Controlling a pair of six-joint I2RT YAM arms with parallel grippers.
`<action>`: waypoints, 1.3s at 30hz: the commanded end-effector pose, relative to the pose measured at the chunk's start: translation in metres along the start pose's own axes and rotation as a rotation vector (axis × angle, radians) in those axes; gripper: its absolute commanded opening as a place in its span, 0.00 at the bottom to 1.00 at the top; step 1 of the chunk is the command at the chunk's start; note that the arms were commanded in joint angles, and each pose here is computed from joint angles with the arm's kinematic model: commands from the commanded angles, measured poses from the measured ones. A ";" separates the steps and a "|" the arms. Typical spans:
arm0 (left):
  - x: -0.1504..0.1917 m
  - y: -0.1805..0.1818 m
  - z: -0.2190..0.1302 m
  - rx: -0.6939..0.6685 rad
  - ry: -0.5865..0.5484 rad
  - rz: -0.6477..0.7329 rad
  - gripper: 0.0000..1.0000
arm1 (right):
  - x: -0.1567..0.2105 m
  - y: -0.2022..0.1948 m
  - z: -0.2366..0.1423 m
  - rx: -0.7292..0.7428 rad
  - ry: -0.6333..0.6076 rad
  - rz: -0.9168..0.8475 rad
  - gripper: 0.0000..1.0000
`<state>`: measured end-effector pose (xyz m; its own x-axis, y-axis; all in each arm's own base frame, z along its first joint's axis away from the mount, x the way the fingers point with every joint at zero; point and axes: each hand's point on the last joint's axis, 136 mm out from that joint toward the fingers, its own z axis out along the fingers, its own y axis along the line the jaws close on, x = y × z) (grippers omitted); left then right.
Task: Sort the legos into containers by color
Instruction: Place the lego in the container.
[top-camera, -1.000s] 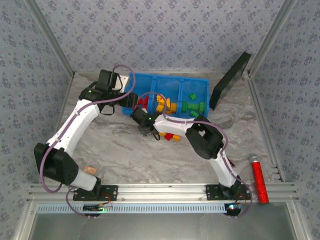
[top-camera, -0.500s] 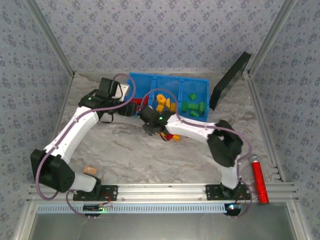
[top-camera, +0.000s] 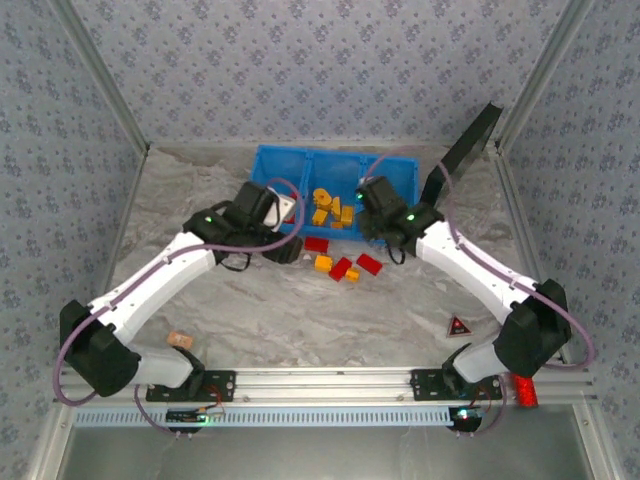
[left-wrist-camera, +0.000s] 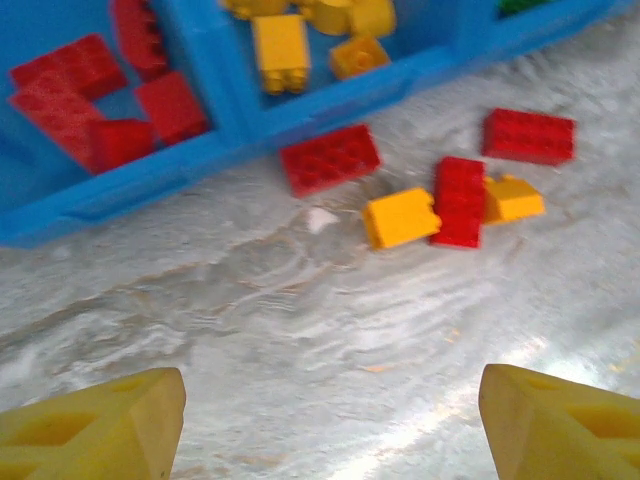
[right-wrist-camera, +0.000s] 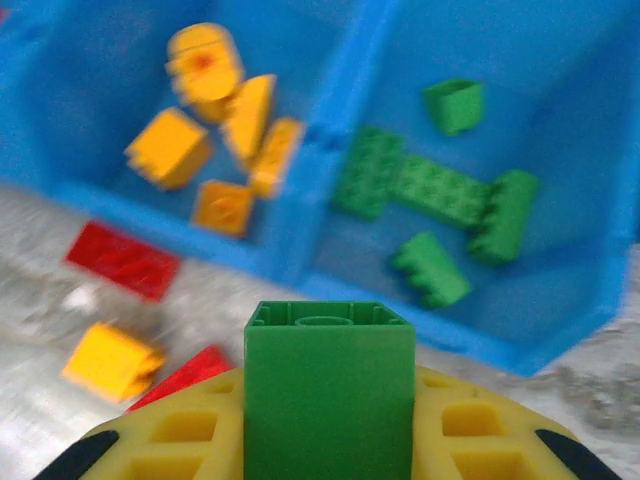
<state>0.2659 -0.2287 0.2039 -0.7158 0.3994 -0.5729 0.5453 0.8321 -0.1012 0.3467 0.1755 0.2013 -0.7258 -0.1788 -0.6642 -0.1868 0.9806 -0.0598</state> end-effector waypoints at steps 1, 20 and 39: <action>0.012 -0.026 0.001 0.013 0.019 0.002 0.78 | -0.013 -0.021 0.017 0.000 -0.022 0.043 0.20; 0.033 -0.073 0.070 -0.116 0.064 -0.024 0.77 | -0.014 -0.053 0.115 0.066 0.081 0.070 0.22; 0.036 -0.105 0.128 -0.046 0.184 0.168 0.69 | -0.008 -0.056 0.154 0.046 0.126 0.073 0.36</action>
<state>0.2333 -0.3323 0.0814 -0.7372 0.5509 -0.3912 0.5917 0.8059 0.0199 0.4545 0.1334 0.0929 -0.8225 -0.1093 -0.5581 -0.0919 0.9940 -0.0593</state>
